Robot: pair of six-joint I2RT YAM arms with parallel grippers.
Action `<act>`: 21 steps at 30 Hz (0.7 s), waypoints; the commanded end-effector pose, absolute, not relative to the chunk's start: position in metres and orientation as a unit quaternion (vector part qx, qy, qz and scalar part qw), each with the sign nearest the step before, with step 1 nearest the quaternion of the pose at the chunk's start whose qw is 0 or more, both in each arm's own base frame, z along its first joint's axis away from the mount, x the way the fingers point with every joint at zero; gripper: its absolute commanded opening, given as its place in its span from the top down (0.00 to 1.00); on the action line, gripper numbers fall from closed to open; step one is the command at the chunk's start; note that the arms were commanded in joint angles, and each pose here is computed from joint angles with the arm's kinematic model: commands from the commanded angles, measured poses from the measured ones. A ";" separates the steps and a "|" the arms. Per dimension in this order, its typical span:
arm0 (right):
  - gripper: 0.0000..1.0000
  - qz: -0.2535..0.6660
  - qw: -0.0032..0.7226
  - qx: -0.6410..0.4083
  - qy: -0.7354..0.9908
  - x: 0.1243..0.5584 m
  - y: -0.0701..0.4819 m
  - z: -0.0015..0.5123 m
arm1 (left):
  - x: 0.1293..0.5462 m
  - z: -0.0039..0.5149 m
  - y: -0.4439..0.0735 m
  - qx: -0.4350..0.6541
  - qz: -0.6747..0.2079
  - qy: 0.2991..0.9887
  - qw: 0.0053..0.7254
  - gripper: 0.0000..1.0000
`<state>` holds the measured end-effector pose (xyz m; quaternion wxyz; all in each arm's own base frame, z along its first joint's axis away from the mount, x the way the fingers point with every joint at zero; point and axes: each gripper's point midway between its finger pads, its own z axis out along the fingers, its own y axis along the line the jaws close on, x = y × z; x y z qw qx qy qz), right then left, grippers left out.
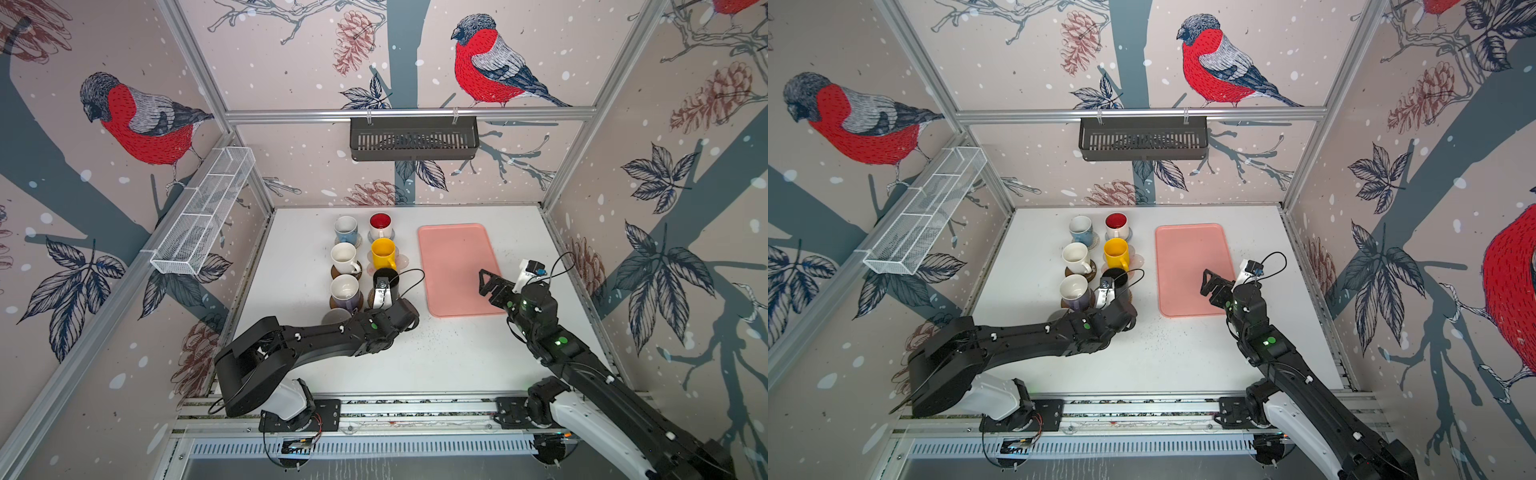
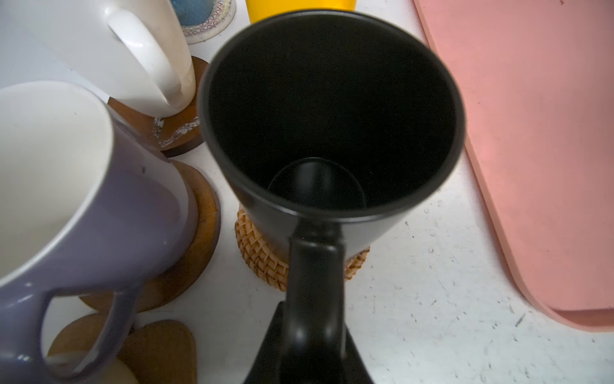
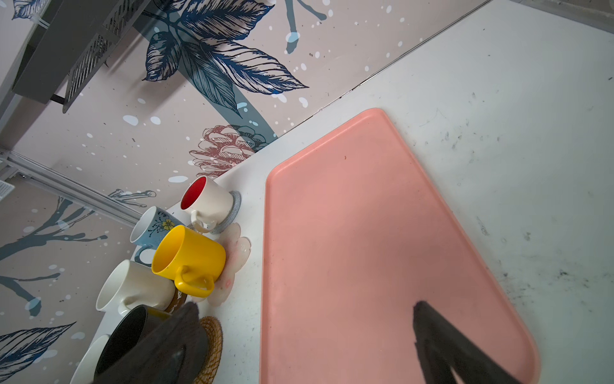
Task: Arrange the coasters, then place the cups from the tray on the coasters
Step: 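Lower the black mug onto the rattan coaster with the left gripper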
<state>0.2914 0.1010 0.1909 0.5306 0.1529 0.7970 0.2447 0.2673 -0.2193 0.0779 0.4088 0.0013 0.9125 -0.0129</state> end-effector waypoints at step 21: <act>0.01 0.253 0.538 0.150 0.790 0.296 0.103 0.197 | 0.279 0.091 -0.214 -0.024 -0.016 0.896 0.442 1.00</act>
